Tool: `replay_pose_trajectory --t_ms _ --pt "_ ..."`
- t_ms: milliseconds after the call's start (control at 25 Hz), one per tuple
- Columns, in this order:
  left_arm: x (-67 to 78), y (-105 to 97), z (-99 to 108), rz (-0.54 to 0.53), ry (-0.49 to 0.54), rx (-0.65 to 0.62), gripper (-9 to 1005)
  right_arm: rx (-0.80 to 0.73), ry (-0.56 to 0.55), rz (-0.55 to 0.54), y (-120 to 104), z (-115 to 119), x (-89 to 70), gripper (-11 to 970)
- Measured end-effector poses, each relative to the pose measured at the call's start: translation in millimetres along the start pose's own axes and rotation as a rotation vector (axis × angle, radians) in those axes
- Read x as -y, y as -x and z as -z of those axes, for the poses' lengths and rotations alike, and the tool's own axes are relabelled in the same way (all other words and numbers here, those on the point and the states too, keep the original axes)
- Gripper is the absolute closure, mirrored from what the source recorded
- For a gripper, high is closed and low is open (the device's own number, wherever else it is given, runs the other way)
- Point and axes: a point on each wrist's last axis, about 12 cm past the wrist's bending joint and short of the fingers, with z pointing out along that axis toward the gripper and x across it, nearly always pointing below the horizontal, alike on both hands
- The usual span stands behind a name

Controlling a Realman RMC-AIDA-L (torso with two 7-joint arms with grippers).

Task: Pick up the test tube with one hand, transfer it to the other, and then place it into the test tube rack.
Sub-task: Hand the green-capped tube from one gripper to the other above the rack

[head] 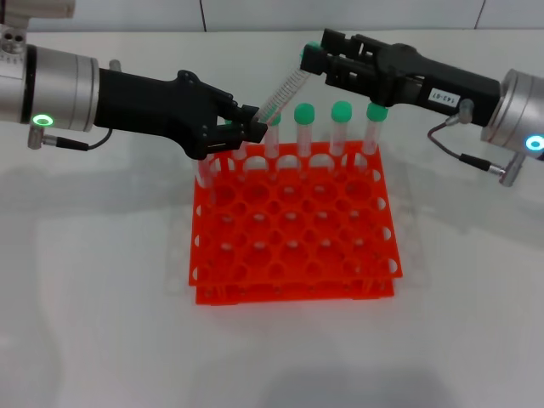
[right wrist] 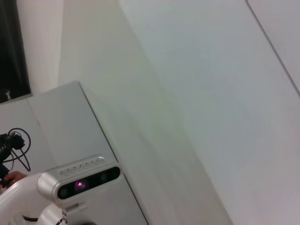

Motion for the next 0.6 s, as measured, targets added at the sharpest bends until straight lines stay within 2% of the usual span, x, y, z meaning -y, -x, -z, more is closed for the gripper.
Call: replay_pose_trajectory --t_ms 320,600 --pt "0.3 -1.0 -3.2 0.002 0.004 0.004 742 0.042 0.004 0.035 -10.4 -4.9 -6.1 274" --pt "1.4 -1.2 -5.0 0.002 0.0 0.007 738 0.032 -0.027 0.05 -15.2 -8.4 -4.3 277"
